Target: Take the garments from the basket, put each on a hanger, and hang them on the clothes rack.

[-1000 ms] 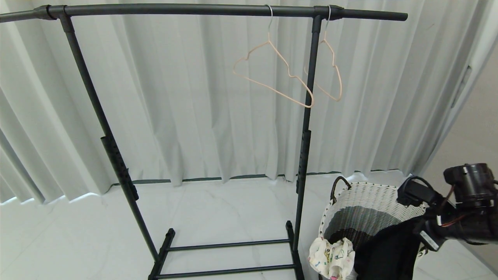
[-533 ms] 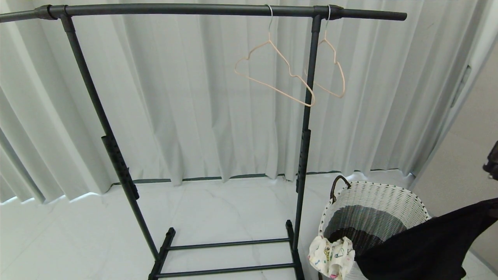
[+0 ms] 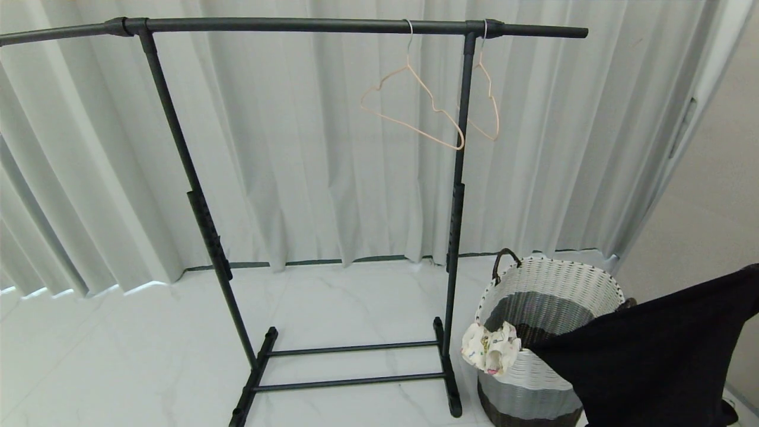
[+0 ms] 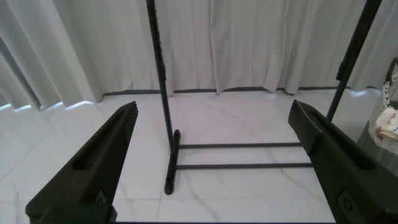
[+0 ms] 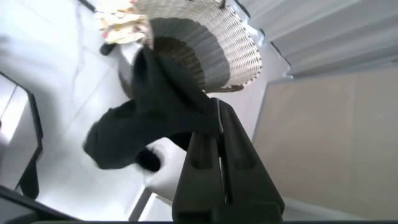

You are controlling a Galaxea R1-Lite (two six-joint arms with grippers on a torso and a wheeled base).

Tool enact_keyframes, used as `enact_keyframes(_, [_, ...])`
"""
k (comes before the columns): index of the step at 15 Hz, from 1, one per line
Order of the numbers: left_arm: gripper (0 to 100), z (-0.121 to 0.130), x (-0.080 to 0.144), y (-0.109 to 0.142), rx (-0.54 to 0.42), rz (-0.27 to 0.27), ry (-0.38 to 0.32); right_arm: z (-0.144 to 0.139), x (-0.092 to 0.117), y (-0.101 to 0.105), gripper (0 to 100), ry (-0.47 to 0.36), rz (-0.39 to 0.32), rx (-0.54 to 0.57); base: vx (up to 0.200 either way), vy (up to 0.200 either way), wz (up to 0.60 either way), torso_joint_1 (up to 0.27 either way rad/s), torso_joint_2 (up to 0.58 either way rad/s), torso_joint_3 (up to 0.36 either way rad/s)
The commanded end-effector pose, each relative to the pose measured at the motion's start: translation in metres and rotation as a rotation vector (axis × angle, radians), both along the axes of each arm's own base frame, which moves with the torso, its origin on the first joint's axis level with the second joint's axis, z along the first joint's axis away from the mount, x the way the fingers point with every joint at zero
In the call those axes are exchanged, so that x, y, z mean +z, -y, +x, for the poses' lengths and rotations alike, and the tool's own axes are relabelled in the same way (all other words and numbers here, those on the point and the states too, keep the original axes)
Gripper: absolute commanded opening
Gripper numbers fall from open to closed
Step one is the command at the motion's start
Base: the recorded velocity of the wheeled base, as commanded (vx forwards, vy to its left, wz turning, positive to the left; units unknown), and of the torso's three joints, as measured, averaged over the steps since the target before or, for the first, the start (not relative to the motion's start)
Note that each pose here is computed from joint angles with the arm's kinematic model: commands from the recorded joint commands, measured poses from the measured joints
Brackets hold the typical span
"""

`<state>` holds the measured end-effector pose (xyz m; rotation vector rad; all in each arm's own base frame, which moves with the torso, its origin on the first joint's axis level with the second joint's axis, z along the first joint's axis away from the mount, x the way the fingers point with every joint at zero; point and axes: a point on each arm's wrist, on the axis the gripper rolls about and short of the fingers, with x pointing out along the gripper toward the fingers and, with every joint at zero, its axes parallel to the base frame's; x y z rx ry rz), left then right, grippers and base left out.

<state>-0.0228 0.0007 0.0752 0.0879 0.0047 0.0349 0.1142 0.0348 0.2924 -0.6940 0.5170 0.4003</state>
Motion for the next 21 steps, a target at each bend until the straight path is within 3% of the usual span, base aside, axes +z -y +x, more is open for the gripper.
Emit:
enact_keyframes(1, [100,0.0,0.0,0.0,0.002,0.001,0.0,0.008,0.0,-0.006,0,-0.017,-0.006,0.027,-0.2,0.0,0.0,0.007,0.01,0.002])
enact_keyframes(3, [100,0.0,0.0,0.0,0.0,0.003,0.0,0.014,-0.001,-0.015,0,-0.035,-0.008,0.067,0.0,0.0,0.0,0.0,0.0,0.0])
enact_keyframes(6, [100,0.0,0.0,0.0,0.002,0.003,0.0,0.015,-0.004,-0.03,0,-0.125,0.028,0.115,0.0,0.0,0.0,0.0,0.0,0.0])
enact_keyframes(9, [100,0.0,0.0,0.0,0.0,0.013,0.0,0.014,-0.014,-0.059,0,-0.247,0.101,0.17,0.0,0.0,0.0,0.0,0.0,0.0])
enact_keyframes(10, [100,0.0,0.0,0.0,0.0,0.007,0.0,0.016,-0.018,-0.068,0,-0.285,0.116,0.187,0.0,0.0,0.0,0.0,0.0,0.0])
enact_keyframes(12, [100,0.0,0.0,0.0,0.0,-0.095,0.003,0.024,-0.026,-0.085,0,-0.354,0.146,0.194,0.0,0.0,0.0,0.0,0.0,0.0])
enact_keyframes(14, [100,0.0,0.003,0.0,-0.018,-0.072,0.01,0.035,-0.029,-0.096,0,-0.358,0.2,0.199,0.0,0.0,0.0,0.0,0.0,0.0])
enact_keyframes(15, [100,-0.001,0.028,0.001,-0.071,-0.089,0.028,0.041,-0.03,-0.101,0,-0.355,0.225,0.194,0.0,0.0,0.0,0.0,0.0,0.0])
enact_keyframes(16, [100,0.007,0.06,0.001,-0.108,-0.143,0.002,0.045,-0.032,-0.105,0,-0.355,0.248,0.183,0.0,0.0,0.0,0.0,0.0,0.0])
enact_keyframes(17, [100,0.022,0.098,0.001,-0.135,-0.197,-0.013,0.051,-0.034,-0.11,0,-0.349,0.263,0.177,0.0,0.0,0.0,0.0,0.0,0.0])
enact_keyframes(18, [100,0.045,0.127,0.004,-0.174,-0.218,-0.061,0.057,-0.035,-0.115,0,-0.337,0.276,0.177,0.0,0.0,0.0,0.0,0.0,0.0])
enact_keyframes(19, [100,0.056,0.137,0.006,-0.198,-0.223,-0.083,0.059,-0.035,-0.117,0,-0.329,0.285,0.178,0.0,0.0,0.0,0.0,0.0,0.0])
enact_keyframes(20, [100,0.101,0.17,0.022,-0.316,-0.287,-0.135,0.069,-0.033,-0.126,0,-0.3,0.321,0.176,0.0,0.0,0.0,0.0,0.0,0.0])
enact_keyframes(21, [100,0.124,0.179,0.035,-0.38,-0.323,-0.162,0.072,-0.031,-0.129,0,-0.297,0.337,0.174,0.0,0.0,0.0,0.0,0.0,0.0])
